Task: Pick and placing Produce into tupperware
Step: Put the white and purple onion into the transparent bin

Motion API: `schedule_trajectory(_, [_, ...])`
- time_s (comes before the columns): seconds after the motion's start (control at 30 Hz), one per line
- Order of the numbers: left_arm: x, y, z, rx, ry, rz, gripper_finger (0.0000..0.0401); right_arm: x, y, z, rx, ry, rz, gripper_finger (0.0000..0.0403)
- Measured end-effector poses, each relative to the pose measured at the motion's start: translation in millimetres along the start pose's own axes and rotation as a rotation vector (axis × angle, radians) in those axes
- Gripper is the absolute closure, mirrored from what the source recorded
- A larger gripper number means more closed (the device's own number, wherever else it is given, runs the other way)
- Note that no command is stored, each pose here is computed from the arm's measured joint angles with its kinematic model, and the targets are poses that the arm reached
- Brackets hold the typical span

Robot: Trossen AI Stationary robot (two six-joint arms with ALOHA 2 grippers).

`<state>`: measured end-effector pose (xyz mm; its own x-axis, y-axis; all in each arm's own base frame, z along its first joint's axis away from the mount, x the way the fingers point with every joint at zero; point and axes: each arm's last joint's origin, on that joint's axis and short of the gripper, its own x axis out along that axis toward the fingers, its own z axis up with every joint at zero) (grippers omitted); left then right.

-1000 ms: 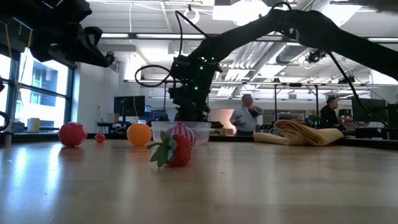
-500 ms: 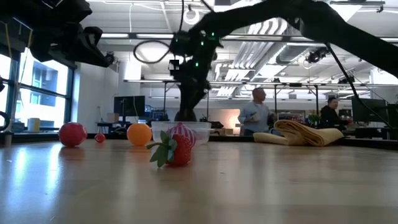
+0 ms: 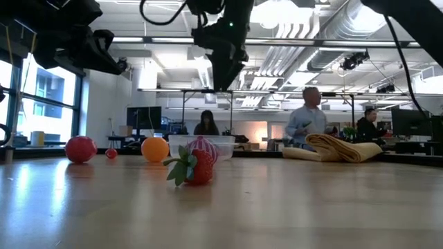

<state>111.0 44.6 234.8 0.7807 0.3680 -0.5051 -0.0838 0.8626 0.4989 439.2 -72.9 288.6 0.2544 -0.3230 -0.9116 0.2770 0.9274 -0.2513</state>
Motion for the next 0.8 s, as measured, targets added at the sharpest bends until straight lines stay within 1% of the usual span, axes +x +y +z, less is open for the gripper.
schedule_trajectory(0.1, [0.0,0.0,0.0,0.000,0.000,0.000,0.0396,8.8,28.5,-13.0,-0.024,0.036,-0.016,0.0135])
schedule_trajectory(0.2, [0.0,0.0,0.0,0.000,0.000,0.000,0.0396,17.9,55.0,-30.4,-0.027,0.031,-0.025,0.0135])
schedule_trajectory(0.3, [0.0,0.0,0.0,0.000,0.000,0.000,0.0396,29.9,79.0,-51.7,-0.017,-0.022,-0.037,0.0135])
schedule_trajectory(0.37, [0.0,0.0,0.0,0.000,0.000,0.000,0.0396,35.0,91.8,-66.0,-0.013,-0.098,-0.026,0.0135])
schedule_trajectory(0.47, [0.0,0.0,0.0,0.000,0.000,0.000,0.0396,38.2,103.6,-88.7,0.008,-0.197,0.015,0.0135])
schedule_trajectory(0.53, [0.0,0.0,0.0,0.000,0.000,0.000,0.0396,39.7,106.7,-106.1,0.034,-0.210,0.031,0.0135])
schedule_trajectory(0.63, [0.0,0.0,0.0,0.000,0.000,0.000,0.0396,33.9,111.1,-126.6,0.077,-0.253,0.069,0.0135])
schedule_trajectory(0.67, [0.0,0.0,0.0,0.000,0.000,0.000,0.0396,31.3,113.7,-132.0,0.077,-0.280,0.087,0.0135])
schedule_trajectory(0.8, [0.0,0.0,0.0,0.000,0.000,0.000,0.0396,30.1,127.1,-151.9,0.003,-0.377,0.168,0.0135])
